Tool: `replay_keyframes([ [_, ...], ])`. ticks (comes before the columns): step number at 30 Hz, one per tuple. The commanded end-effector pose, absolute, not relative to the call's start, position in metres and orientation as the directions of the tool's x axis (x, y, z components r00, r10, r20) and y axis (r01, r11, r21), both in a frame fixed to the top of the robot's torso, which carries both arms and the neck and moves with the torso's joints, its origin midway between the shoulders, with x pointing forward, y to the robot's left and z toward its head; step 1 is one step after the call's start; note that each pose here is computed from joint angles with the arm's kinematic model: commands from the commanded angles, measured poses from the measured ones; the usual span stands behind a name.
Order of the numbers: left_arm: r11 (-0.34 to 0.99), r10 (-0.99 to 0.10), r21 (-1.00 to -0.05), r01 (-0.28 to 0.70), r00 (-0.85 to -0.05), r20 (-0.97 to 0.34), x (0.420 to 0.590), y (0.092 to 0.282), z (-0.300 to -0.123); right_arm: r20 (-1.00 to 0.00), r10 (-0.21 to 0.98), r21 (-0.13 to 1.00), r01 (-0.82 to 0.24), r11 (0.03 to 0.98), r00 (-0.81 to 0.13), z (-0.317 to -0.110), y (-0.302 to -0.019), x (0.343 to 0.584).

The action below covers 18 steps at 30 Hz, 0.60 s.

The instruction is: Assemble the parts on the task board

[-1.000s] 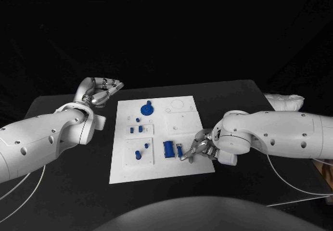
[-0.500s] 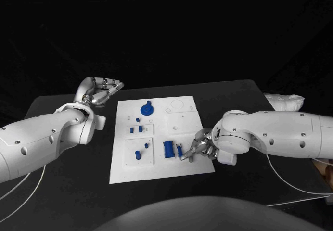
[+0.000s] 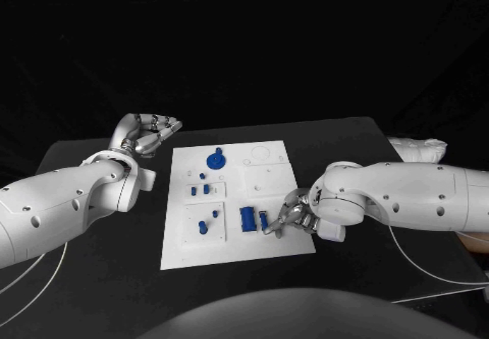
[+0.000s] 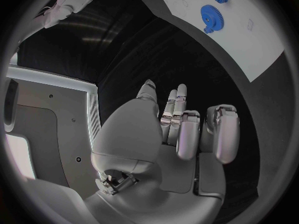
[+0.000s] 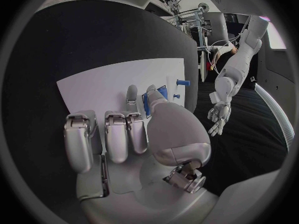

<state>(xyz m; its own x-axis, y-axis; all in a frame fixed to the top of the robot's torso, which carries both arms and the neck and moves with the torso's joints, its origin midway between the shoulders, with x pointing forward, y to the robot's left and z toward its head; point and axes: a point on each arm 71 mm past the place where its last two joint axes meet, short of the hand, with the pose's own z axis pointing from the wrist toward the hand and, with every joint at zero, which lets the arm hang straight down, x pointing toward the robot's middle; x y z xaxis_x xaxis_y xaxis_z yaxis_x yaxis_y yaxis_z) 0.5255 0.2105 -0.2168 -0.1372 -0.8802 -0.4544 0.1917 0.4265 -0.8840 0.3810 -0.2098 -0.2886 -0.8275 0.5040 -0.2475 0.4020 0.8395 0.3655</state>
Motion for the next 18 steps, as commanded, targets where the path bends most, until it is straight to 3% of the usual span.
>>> replay_keyframes([
  [1, 0.420, -0.879, -0.885, 0.201, -0.153, -0.452, 0.5250, 0.2077, -0.2162, -0.254, 0.499, 0.354, 0.401, 0.845, -0.828, -0.2894, -0.2099, 0.3811],
  [18, 0.421, -0.879, -0.885, 0.200, -0.152, -0.452, 0.5249, 0.2083, -0.2162, -0.262, 0.510, 0.357, 0.408, 0.840, -0.819, -0.2898, -0.2107, 0.3833],
])
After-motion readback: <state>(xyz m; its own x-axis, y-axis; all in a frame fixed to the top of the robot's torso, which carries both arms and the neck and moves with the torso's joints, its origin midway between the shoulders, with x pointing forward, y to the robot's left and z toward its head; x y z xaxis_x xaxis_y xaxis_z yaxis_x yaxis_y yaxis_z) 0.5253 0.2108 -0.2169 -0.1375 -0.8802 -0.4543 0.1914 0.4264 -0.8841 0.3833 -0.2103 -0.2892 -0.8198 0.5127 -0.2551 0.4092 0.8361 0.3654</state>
